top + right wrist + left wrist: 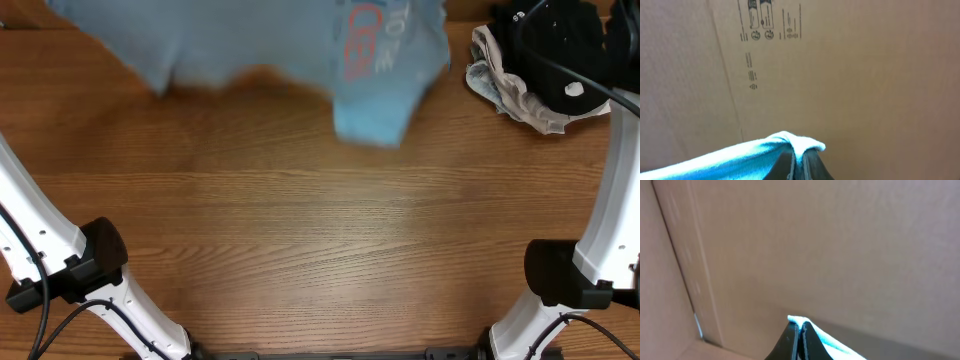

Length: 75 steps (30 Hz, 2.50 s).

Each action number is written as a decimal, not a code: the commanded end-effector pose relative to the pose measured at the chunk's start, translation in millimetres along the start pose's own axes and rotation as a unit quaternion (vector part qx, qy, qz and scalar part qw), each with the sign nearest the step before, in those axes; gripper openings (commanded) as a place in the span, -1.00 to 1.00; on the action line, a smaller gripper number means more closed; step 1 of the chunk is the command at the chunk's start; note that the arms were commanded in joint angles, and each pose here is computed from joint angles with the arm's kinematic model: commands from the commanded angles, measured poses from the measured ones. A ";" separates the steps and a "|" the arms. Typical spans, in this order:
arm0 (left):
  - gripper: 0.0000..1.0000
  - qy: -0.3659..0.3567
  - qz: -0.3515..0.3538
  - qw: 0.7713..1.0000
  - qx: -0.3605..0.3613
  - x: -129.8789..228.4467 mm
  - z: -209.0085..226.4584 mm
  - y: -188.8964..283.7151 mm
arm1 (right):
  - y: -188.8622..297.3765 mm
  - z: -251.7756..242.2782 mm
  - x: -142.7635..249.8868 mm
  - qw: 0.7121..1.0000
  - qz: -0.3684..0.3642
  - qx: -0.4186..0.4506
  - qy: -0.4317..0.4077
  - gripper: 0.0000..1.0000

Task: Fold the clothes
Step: 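Lift the shirt by both hem corners high above the table, then lower the held blue T-shirt flat onto the table with both grippers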

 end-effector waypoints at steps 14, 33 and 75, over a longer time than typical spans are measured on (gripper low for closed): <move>-0.91 -0.023 0.176 0.975 -0.135 81.4 63.0 -11.6 | -47.2 5.1 99.6 0.987 0.149 -0.053 -0.003 -0.92; -0.92 -0.016 0.217 0.966 -0.142 89.5 56.7 13.9 | -10.9 5.3 78.8 0.986 0.153 -0.063 -0.004 -0.92; -0.92 -0.021 -0.024 0.992 -0.126 -9.8 20.5 27.8 | 13.5 -16.2 -11.8 0.999 -0.030 0.003 0.031 -0.93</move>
Point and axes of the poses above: each gripper's point midway between its finger pads, its own y axis back along the fingers, its own z axis along the line the jaws close on, x = y × z, the point moved 5 cm from there along y, back along the fingers, and after that the axes turned 11 degrees about y, right-handed, at the moved point
